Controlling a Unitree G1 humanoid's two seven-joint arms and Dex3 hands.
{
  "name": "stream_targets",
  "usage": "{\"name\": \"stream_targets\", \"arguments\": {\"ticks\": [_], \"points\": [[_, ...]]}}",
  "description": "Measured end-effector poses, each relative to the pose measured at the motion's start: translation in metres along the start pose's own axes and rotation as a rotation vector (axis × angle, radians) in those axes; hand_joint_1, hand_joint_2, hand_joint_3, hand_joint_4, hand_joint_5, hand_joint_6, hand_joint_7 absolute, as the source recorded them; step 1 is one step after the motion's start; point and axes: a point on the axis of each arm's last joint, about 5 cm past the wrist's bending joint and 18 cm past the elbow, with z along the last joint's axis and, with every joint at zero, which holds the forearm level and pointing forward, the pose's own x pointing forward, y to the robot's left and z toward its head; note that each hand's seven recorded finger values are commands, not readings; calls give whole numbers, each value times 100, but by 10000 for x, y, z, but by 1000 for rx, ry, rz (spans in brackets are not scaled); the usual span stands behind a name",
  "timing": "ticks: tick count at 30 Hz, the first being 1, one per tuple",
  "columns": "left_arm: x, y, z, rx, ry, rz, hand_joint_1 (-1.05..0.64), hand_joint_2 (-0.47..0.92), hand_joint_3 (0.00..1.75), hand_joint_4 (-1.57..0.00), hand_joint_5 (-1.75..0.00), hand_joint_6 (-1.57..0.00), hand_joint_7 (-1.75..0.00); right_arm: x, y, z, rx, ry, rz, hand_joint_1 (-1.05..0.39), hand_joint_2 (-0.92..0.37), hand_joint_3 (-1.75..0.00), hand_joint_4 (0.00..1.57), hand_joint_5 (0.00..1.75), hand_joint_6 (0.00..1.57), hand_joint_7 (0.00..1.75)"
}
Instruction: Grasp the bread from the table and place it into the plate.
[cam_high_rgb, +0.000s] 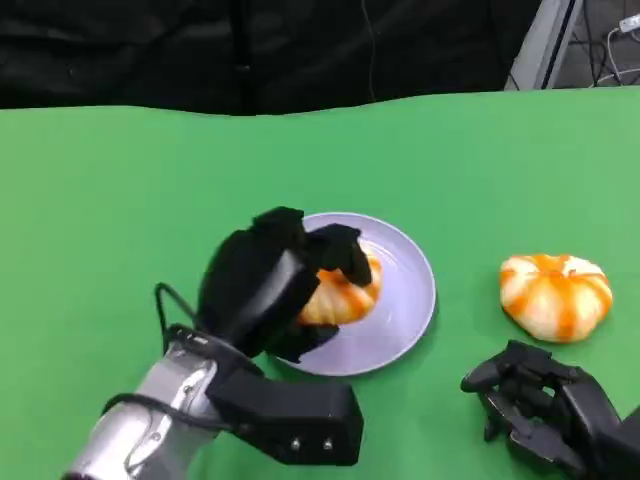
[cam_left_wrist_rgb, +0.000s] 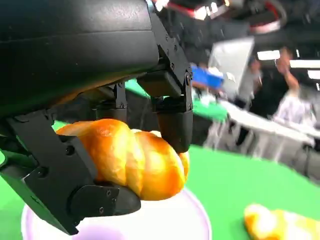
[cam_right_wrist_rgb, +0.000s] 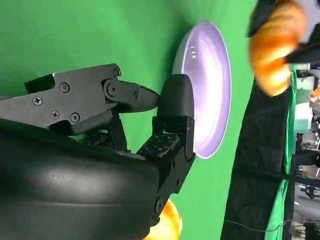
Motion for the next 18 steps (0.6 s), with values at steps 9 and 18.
{"name": "stream_targets", "arguments": {"ticks": [9,18], "points": [[103,-92,-95,-5,33,-116,-5,83,21,-60,-175,-64,-152,3,13,0,2,-2,-1,-27,-92,-46,68,175,75,103],[150,-139,-202,8,54,-183,-6,85,18,-58,-175,-61,-154,0,26,2,3,-1,-8,-24,-92,-48,67,175,75,103]]}}
